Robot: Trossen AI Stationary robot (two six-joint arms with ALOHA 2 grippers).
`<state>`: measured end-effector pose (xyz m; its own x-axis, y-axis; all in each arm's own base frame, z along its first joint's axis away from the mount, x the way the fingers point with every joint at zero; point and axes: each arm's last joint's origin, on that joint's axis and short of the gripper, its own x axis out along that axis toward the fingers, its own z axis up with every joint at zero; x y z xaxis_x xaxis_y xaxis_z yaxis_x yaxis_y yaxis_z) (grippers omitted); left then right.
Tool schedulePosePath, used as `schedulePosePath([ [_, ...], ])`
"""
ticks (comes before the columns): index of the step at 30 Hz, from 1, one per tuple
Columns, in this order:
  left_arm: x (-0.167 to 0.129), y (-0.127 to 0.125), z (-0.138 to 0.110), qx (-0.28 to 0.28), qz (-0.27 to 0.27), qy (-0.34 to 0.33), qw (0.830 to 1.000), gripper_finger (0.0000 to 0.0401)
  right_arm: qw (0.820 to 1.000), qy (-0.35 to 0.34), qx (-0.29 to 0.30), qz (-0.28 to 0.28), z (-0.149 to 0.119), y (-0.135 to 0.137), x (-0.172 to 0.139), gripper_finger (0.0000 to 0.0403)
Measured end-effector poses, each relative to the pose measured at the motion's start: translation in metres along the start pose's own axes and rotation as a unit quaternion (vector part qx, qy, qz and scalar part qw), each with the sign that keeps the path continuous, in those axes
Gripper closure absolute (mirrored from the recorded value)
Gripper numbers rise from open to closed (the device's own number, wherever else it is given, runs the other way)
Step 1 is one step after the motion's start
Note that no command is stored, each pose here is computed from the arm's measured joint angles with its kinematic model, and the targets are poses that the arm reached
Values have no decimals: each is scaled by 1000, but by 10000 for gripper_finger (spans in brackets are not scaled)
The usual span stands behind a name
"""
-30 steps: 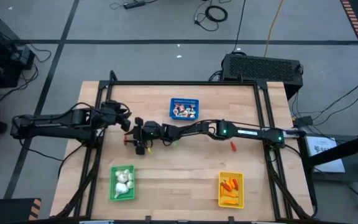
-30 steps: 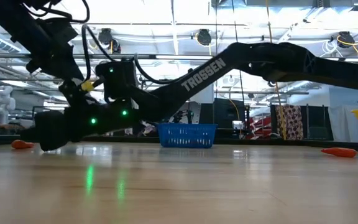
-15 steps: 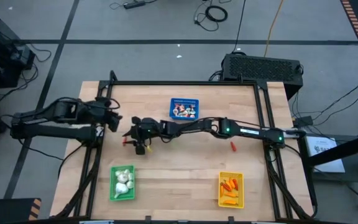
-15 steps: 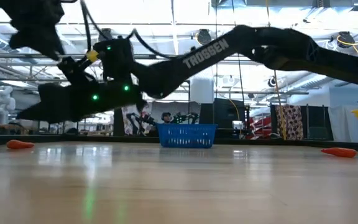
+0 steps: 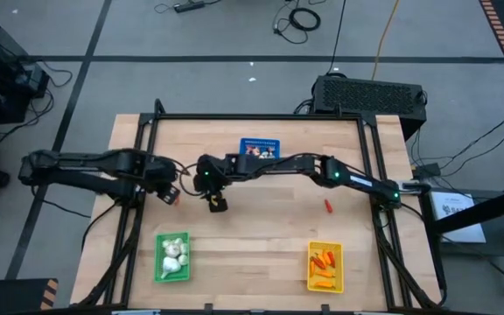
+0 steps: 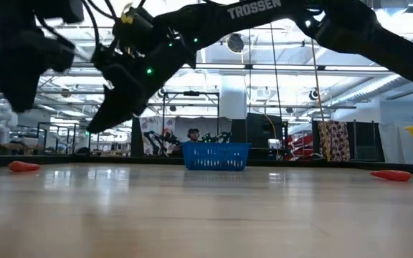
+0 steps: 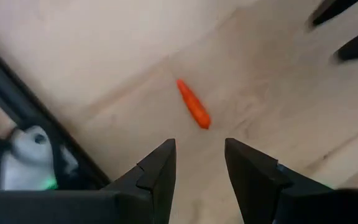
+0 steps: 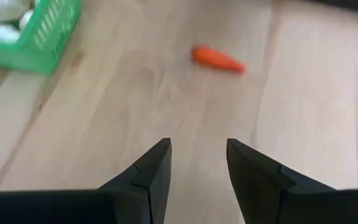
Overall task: Sort produce into baskets
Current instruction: Put the orange chili pepper into the yellow bin
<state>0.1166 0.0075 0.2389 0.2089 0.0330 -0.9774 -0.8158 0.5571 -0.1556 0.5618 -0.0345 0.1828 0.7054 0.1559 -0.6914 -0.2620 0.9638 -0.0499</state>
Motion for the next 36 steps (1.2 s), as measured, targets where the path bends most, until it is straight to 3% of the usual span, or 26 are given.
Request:
schedulePosePath([
  [4,30,-8,1,-7,9,39,999,256,1000,22,8,7,3,2,-13,257],
  [13,64,-11,2,-20,53,32,998,256,999,46,7,17,-2,8,-9,257],
  [17,80,-13,1,-24,31,24,999,256,999,50,7,18,-3,8,-10,257],
  [32,108,-4,-8,-24,35,42,998,256,999,49,6,18,-3,8,-9,257],
  [36,107,-4,-7,2,34,42,999,285,998,53,11,20,-4,8,-9,257],
])
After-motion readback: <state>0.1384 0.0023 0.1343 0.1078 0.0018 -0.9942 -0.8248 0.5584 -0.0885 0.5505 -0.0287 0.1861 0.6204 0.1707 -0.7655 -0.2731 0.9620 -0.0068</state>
